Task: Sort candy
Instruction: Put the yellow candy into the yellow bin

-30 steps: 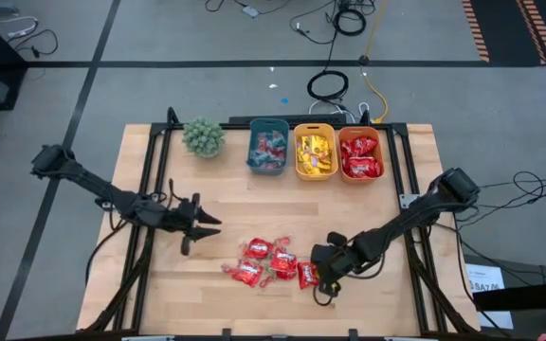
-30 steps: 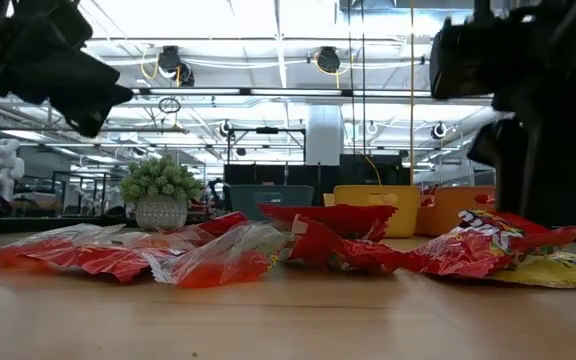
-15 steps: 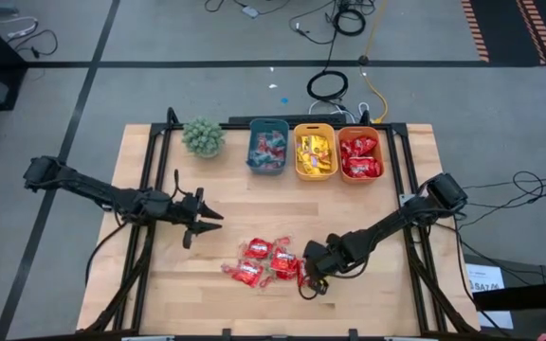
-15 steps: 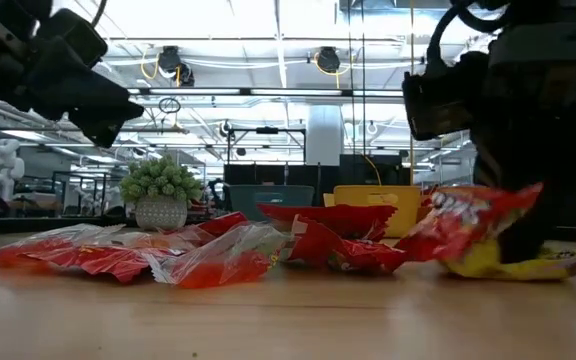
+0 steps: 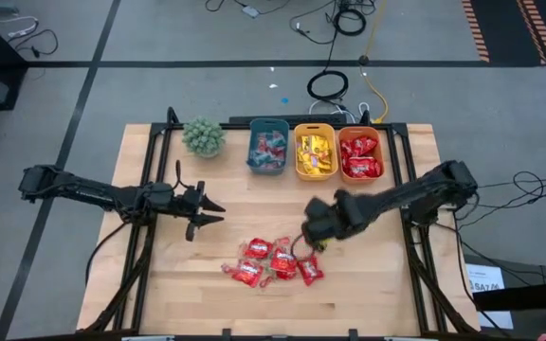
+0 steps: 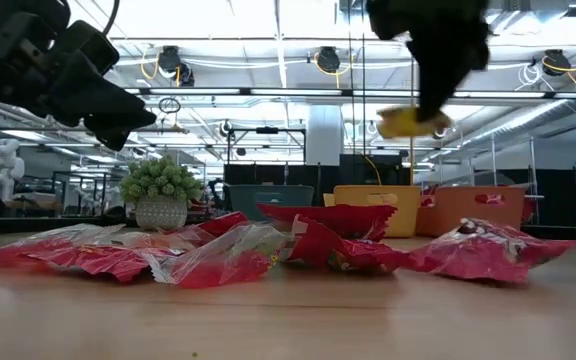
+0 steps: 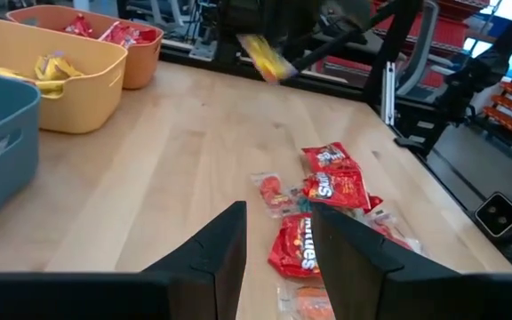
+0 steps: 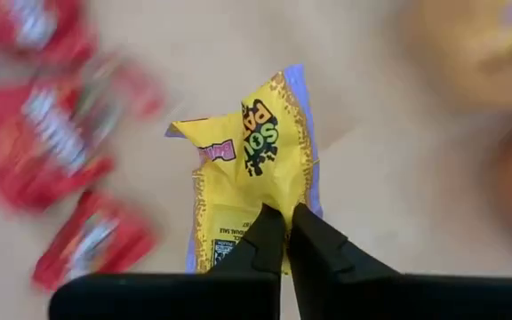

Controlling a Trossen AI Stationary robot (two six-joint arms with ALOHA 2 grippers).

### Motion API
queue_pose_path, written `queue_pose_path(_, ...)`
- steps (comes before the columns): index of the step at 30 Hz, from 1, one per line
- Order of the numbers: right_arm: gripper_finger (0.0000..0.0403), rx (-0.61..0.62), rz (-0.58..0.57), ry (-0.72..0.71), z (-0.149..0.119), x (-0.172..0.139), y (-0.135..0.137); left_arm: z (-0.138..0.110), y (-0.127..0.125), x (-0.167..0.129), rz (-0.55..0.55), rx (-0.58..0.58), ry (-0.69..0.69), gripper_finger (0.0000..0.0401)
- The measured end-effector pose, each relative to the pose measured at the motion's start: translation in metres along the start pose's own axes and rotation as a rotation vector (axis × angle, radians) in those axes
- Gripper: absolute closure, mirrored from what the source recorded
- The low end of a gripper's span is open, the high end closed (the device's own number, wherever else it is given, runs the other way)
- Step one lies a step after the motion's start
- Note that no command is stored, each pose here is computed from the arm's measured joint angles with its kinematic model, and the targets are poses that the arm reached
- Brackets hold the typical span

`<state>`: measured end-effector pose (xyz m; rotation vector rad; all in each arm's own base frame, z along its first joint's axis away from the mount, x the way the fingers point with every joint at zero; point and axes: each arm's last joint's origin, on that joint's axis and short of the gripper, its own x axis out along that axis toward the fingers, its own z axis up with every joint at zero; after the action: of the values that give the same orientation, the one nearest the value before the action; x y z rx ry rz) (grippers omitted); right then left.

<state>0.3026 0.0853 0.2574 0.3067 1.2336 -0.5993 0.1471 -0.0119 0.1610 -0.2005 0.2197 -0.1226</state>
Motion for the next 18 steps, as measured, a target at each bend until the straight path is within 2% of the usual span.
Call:
queue_pose_path(5, 0.0402, 0.163, -0.118, -0.145, 0.040, -0.008, -0.040, 0.001, 0.003, 0.000, 0.019, -0.005, -0.004, 0.0265)
queue_pose_path(9, 0.0402, 0.193, -0.183, -0.156, 0.073, 0.003, -0.086, 0.002, 0.007, -0.001, 0.045, -0.010, -0.013, 0.0265)
queue_pose_path(14, 0.0402, 0.191, -0.121, -0.170, 0.107, 0.030, -0.139, 0.004, 0.015, -0.002, 0.096, -0.023, -0.035, 0.0265)
queue_pose_path(18, 0.0389, 0.234, -0.118, -0.193, 0.123, 0.042, -0.176, 0.007, 0.018, -0.002, 0.118, -0.026, -0.058, 0.0265)
